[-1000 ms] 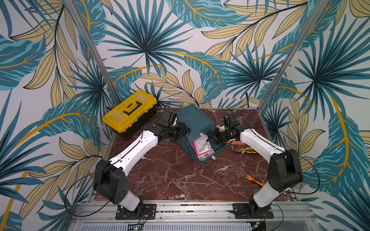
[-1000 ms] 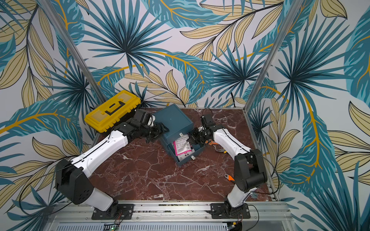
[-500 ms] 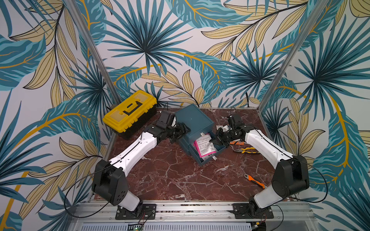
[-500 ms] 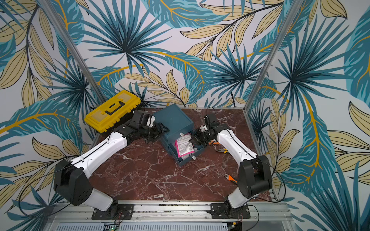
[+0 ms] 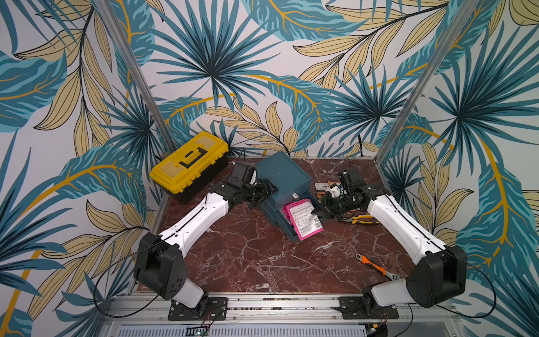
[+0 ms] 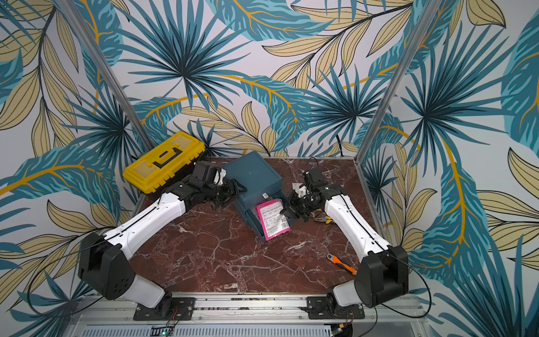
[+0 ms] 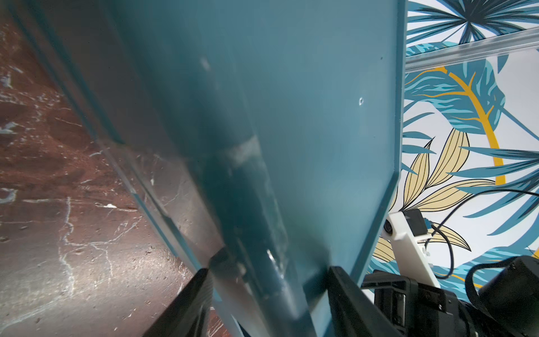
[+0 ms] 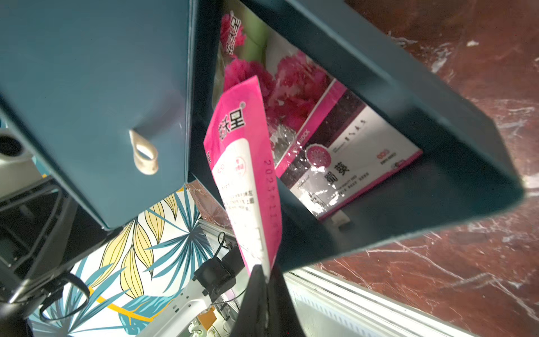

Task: Take the seed bags out of the drawer
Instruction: Pick up the seed packet from the drawer, then place the seed packet at the center of the board.

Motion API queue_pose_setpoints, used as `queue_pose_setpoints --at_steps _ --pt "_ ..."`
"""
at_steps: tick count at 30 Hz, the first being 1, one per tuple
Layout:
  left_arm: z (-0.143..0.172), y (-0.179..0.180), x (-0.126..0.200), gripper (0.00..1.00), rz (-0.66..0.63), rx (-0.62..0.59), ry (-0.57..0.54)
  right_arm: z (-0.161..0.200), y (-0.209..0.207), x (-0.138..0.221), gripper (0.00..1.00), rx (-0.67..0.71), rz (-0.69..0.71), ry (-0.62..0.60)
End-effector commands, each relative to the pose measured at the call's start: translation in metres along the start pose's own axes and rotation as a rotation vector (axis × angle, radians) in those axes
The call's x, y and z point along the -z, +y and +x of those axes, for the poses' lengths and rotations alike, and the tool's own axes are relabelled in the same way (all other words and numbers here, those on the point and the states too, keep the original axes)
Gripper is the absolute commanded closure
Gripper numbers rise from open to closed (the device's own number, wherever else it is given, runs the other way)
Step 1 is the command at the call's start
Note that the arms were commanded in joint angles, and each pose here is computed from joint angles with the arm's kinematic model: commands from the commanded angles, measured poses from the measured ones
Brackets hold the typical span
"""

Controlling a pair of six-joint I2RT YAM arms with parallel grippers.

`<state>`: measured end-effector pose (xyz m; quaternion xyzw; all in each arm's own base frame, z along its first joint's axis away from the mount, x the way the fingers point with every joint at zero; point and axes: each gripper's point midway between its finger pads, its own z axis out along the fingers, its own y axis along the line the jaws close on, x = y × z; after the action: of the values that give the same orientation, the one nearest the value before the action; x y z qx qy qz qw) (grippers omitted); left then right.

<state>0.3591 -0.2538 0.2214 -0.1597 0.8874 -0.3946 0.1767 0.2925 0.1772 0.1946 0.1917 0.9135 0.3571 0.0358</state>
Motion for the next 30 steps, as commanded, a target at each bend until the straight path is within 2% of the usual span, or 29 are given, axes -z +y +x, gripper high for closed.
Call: queue_pose_setpoints --at_steps 1,7,13,17,21,24,28,30 --pt "-0.001 0.009 -0.003 0.34 -0.035 -0.017 -0.001 0.018 -0.011 0.011 1.00 0.053 0.022 0.016" --pt "-0.003 0.005 -0.001 0.34 -0.032 -0.030 0.000 0.030 -0.007 0.032 1.00 0.142 -0.010 -0.034" --pt "-0.005 -0.004 0.006 0.34 -0.011 -0.041 -0.018 0.029 -0.017 0.060 1.00 0.190 0.021 -0.143" --pt "-0.007 -0.010 0.010 0.33 -0.005 -0.054 -0.023 0.020 -0.037 0.084 1.00 0.161 0.064 -0.280" --pt "-0.007 -0.011 0.012 0.33 -0.004 -0.057 -0.022 0.011 -0.074 0.106 1.00 0.072 0.156 -0.403" --pt "-0.006 -0.010 0.013 0.33 -0.006 -0.059 -0.021 0.005 -0.108 0.115 1.00 0.013 0.280 -0.462" --pt "-0.005 -0.011 0.015 0.33 -0.007 -0.064 -0.021 -0.003 -0.146 0.121 1.00 -0.076 0.428 -0.497" --pt "-0.005 -0.011 0.015 0.33 -0.008 -0.065 -0.020 -0.005 -0.161 0.115 1.00 -0.089 0.483 -0.469"
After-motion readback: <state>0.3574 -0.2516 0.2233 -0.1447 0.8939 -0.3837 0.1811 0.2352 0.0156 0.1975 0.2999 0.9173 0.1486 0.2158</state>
